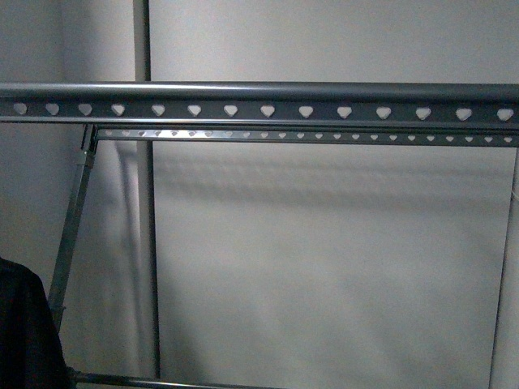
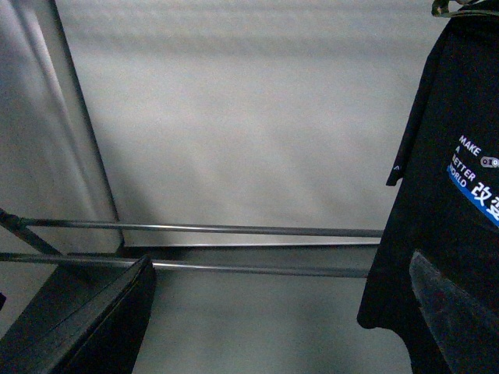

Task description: Hang clothes on hanger

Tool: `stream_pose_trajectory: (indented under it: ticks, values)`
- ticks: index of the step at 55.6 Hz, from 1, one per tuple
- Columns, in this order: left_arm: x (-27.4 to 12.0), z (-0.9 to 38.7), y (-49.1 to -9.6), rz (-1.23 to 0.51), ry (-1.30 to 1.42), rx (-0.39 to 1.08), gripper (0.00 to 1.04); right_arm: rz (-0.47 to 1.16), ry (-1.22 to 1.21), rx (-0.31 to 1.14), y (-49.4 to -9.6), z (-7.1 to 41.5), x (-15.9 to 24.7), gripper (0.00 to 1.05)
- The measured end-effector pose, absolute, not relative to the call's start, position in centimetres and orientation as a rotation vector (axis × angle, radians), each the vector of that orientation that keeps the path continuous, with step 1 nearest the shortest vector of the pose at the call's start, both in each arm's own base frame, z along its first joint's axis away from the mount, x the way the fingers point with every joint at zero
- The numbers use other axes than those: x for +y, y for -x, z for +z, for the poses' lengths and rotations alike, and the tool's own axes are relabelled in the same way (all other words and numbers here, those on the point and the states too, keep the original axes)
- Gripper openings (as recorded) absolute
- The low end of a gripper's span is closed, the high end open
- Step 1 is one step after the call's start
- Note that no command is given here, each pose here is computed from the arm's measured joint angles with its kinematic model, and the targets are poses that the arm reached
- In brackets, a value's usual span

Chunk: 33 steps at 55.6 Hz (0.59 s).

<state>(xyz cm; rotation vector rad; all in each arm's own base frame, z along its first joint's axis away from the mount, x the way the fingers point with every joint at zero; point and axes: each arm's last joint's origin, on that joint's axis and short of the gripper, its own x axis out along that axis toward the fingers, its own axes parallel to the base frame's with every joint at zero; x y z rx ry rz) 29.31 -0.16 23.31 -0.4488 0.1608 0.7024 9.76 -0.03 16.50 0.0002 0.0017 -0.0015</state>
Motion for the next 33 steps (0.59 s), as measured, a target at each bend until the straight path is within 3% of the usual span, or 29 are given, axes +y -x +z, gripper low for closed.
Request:
stream_pose_trajectory:
  ticks: [25,33]
  values:
    - [0.5,22.8,-39.0,0.86,0.411,0.176,0.98,-0.002,0.0,0.002,-9.8,16.5,0.0,0.97]
    - [0.6,23.7,-40.4,0.876,0.4,0.148,0.77,-0.002,0.0,0.002,-9.8,16.5,0.0,0.97]
